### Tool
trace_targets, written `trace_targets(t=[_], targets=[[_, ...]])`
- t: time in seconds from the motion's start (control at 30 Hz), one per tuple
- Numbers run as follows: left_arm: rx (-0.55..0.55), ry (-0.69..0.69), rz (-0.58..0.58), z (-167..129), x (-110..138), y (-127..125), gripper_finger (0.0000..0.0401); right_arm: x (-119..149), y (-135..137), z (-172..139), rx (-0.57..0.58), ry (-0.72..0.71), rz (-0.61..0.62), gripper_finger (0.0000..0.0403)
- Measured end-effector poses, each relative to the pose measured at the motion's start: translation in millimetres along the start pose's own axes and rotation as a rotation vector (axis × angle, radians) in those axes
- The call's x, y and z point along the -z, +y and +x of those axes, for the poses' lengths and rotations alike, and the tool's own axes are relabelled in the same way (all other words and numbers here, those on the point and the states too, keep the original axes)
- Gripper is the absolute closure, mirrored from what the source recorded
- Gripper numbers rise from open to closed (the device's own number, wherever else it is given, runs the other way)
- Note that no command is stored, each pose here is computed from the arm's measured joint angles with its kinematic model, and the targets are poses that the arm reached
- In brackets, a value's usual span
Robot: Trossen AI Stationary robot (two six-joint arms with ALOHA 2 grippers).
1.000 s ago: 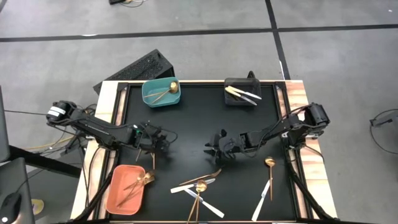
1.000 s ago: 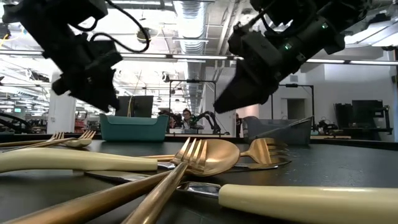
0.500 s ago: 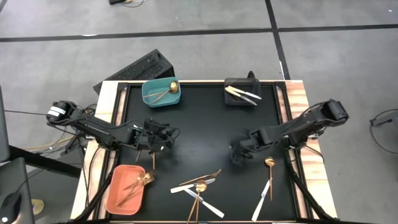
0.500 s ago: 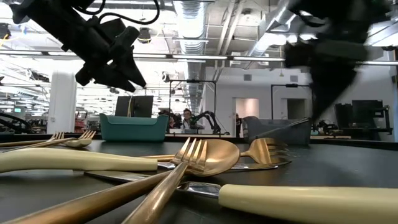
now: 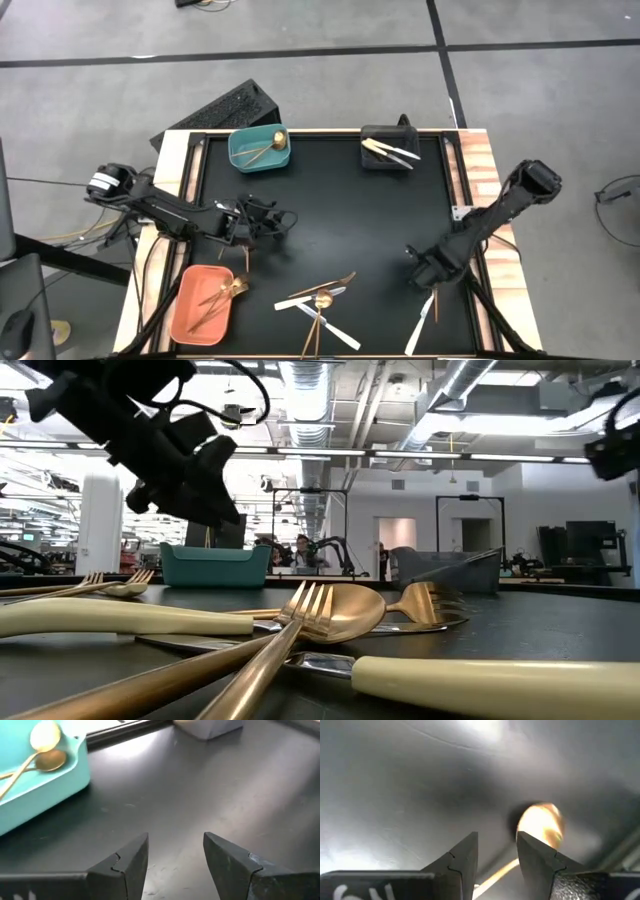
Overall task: Sort silverware by color (type)
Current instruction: Put the gold spoon into the green bin
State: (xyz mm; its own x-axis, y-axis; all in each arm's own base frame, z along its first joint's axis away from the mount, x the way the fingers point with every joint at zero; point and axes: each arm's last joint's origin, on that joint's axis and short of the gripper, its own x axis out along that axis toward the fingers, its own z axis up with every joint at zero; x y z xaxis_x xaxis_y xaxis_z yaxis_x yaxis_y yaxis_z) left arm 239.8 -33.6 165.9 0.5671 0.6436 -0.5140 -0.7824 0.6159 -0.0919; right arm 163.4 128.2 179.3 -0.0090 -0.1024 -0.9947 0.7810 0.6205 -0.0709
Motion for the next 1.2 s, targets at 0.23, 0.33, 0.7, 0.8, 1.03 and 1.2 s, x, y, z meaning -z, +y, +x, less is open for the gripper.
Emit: trace_targets(t=[0.23,0.33,0.7,0.8,1.03,1.2], targets=[[0.016,-0.006,0.023,6.3,4.2,-6.0,0.0223,17.7,-8.1,-1.4,0.076,0.021,0.145,0.0249],[0.026,-0.019,0.032,6.1,2.4,-7.3,0.0223,22.9,-8.1,-1.7,0.072,0.028,0.171,0.0249],[0.033,-0.024,0.034,5.5,1.1,-7.8,0.0223,38.0,5.4,21.8,0.16,0.039,0.202,0.0275],[0.033,-0.023,0.035,5.5,1.2,-7.8,0.0223,36.3,9.2,26.2,0.171,0.04,0.176,0.0283],[0.038,-0.016,0.036,5.5,1.4,-7.9,0.0223,21.1,10.8,33.0,0.15,-0.006,0.124,0.0295],[0.042,-0.001,0.046,5.5,2.4,-7.4,0.0223,11.7,5.5,47.1,0.125,0.012,0.097,0.0305]])
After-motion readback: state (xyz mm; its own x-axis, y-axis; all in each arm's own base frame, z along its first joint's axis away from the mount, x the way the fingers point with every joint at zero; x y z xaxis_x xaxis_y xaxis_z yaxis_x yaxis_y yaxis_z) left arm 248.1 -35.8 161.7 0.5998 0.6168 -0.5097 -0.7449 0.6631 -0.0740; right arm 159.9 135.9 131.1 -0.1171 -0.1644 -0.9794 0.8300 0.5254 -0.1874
